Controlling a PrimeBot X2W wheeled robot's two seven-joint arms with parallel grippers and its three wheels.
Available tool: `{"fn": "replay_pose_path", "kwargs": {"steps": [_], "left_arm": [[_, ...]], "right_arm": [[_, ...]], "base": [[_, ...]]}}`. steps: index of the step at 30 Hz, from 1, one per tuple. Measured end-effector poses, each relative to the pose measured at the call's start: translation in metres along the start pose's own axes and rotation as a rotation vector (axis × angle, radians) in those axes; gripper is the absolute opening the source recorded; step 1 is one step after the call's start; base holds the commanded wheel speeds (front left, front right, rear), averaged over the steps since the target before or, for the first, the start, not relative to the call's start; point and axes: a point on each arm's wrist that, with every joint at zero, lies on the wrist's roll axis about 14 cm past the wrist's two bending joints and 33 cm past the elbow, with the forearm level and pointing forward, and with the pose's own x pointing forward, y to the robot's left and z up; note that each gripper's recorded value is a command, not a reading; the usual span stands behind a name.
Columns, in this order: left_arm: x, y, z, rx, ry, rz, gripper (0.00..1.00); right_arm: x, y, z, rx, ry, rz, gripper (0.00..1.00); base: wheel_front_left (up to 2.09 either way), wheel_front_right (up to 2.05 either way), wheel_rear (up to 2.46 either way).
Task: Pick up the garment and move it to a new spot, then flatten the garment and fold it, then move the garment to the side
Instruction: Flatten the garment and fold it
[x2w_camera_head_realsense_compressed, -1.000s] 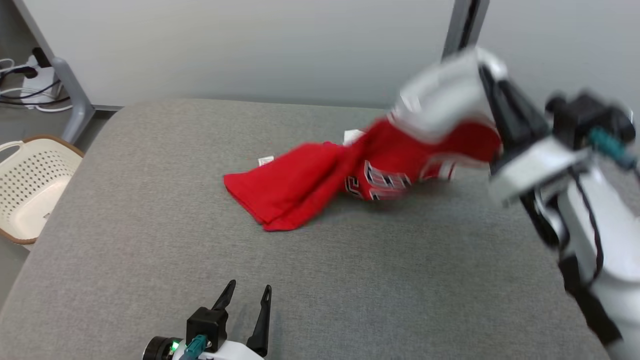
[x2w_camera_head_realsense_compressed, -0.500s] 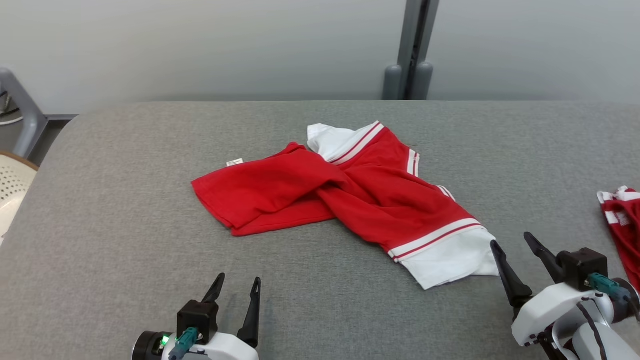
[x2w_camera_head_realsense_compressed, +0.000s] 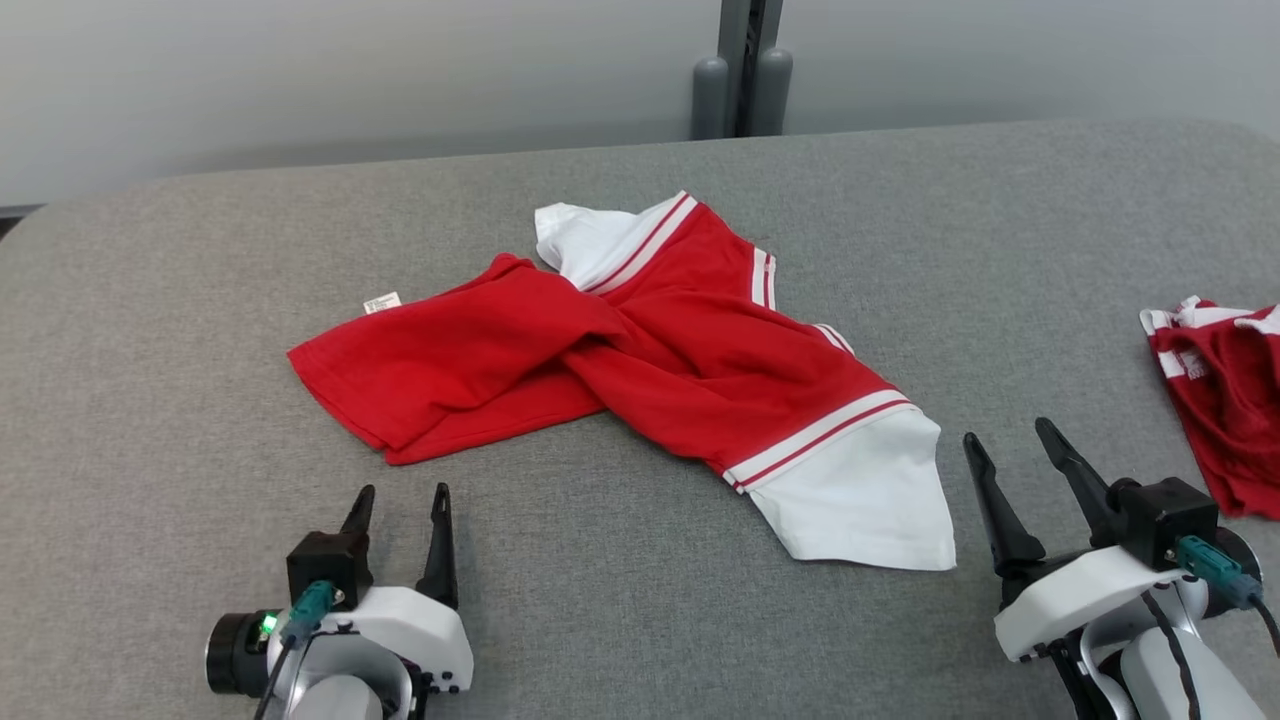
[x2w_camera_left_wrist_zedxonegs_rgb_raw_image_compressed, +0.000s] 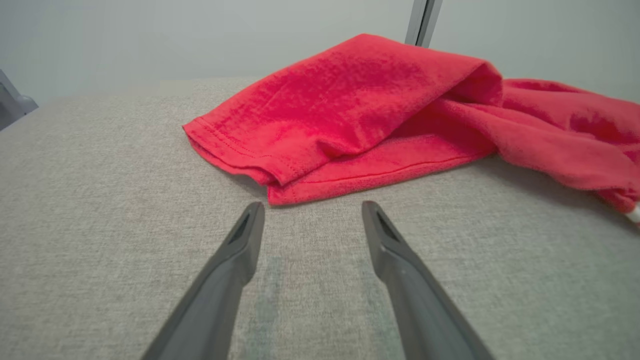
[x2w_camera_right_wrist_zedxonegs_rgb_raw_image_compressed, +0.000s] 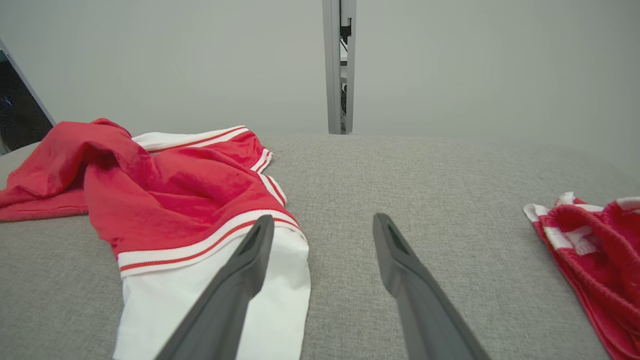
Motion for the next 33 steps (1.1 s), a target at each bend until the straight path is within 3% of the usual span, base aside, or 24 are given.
{"fn": "replay_pose_path", "kwargs": {"steps": [14, 15, 17, 18, 19, 21, 27, 33], "left_arm": [[0.042, 0.014, -0.017, -0.089, 0.075, 0.07, 1.0], [0.043, 0.013, -0.017, -0.09, 0.076, 0.068, 0.87], [0.044, 0.013, -0.021, -0.098, 0.086, 0.066, 0.75], [0.044, 0.013, -0.022, -0.104, 0.092, 0.068, 0.49], [0.044, 0.013, -0.024, -0.104, 0.098, 0.066, 0.39], [0.045, 0.013, -0.025, -0.116, 0.103, 0.07, 0.0], [0.047, 0.01, -0.023, -0.108, 0.097, 0.054, 0.0], [0.033, 0.011, 0.007, -0.08, -0.007, 0.039, 0.0]], "right_arm": [[0.01, -0.023, -0.009, 0.0, 0.022, -0.057, 1.0], [0.01, -0.024, -0.01, 0.0, 0.023, -0.059, 1.0], [0.01, -0.026, -0.01, 0.001, 0.026, -0.064, 1.0], [0.009, -0.026, -0.011, 0.001, 0.028, -0.066, 1.0], [0.009, -0.026, -0.011, 0.002, 0.029, -0.067, 1.0], [0.008, -0.027, -0.011, 0.002, 0.029, -0.071, 1.0], [0.007, -0.031, -0.009, 0.0, 0.025, -0.08, 1.0], [-0.001, -0.028, -0.003, 0.009, 0.007, -0.085, 1.0]], "base": [[0.0, 0.0, 0.0], [0.0, 0.0, 0.0], [0.0, 0.0, 0.0], [0.0, 0.0, 0.0], [0.0, 0.0, 0.0], [0.0, 0.0, 0.0], [0.0, 0.0, 0.0], [0.0, 0.0, 0.0]]}}
